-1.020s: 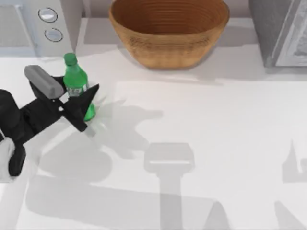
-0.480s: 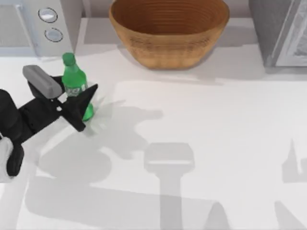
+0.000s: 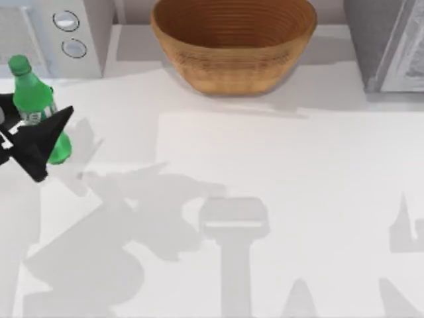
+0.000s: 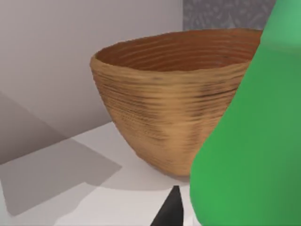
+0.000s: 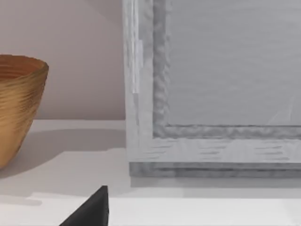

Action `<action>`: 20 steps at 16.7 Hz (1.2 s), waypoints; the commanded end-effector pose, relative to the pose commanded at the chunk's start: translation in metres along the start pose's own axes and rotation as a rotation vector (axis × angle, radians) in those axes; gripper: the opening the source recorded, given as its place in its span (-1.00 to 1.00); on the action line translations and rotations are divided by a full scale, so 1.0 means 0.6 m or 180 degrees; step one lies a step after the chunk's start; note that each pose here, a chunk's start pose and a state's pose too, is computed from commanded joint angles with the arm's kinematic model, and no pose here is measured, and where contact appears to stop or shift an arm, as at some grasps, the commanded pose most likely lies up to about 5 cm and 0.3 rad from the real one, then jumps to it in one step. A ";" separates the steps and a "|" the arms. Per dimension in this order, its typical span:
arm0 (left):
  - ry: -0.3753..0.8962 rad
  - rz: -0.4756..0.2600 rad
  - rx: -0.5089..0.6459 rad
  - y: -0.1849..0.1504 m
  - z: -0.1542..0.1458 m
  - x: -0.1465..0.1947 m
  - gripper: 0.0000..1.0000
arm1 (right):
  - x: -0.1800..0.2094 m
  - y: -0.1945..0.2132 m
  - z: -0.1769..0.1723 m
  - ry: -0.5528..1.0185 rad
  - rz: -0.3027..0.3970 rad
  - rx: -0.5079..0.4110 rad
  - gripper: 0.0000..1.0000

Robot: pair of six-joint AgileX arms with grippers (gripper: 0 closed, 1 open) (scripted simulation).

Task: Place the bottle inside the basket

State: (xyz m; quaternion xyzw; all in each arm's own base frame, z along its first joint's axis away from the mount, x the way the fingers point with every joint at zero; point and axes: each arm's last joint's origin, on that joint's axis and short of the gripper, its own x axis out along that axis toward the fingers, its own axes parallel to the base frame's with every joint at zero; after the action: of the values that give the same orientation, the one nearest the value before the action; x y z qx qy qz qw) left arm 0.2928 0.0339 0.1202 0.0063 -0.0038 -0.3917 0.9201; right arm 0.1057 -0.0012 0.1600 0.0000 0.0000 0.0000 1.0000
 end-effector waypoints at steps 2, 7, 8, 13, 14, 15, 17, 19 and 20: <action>-0.0014 -0.0003 0.0019 -0.006 0.027 -0.041 -1.00 | 0.000 0.000 0.000 0.0000 0.0000 0.0000 1.00; 0.0006 -0.0004 -0.0041 -0.023 0.047 -0.097 -1.00 | 0.000 0.000 0.000 0.0000 0.0000 0.0000 1.00; 0.0006 -0.0004 -0.0041 -0.023 0.047 -0.097 -1.00 | 0.000 0.000 0.000 0.0000 0.0000 0.0000 1.00; 0.0007 -0.0014 -0.0034 -0.019 0.047 -0.090 -1.00 | 0.000 0.000 0.000 0.0000 0.0000 0.0000 1.00; 0.0014 -0.0018 -0.0044 -0.013 0.048 -0.082 -1.00 | 0.000 0.000 0.000 0.0000 0.0000 0.0000 1.00; 0.0024 -0.0025 -0.0059 -0.004 0.050 -0.069 -1.00 | 0.000 0.000 0.000 0.0000 0.0000 0.0000 1.00; 0.0046 -0.0046 -0.0084 0.019 0.057 -0.031 -1.00 | 0.000 0.000 0.000 0.0000 0.0000 0.0000 1.00; 0.0061 -0.0068 -0.0086 0.047 0.071 0.024 -1.00 | 0.000 0.000 0.000 0.0000 0.0000 0.0000 1.00; 0.0064 -0.0077 -0.0079 0.060 0.081 0.058 -1.00 | 0.000 0.000 0.000 0.0000 0.0000 0.0000 1.00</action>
State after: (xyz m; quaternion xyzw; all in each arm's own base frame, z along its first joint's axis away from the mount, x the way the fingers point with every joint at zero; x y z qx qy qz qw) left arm 0.3423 0.0337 0.1693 -0.0011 0.0104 -0.4027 0.9153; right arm 0.1057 -0.0012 0.1600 0.0000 0.0000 0.0000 1.0000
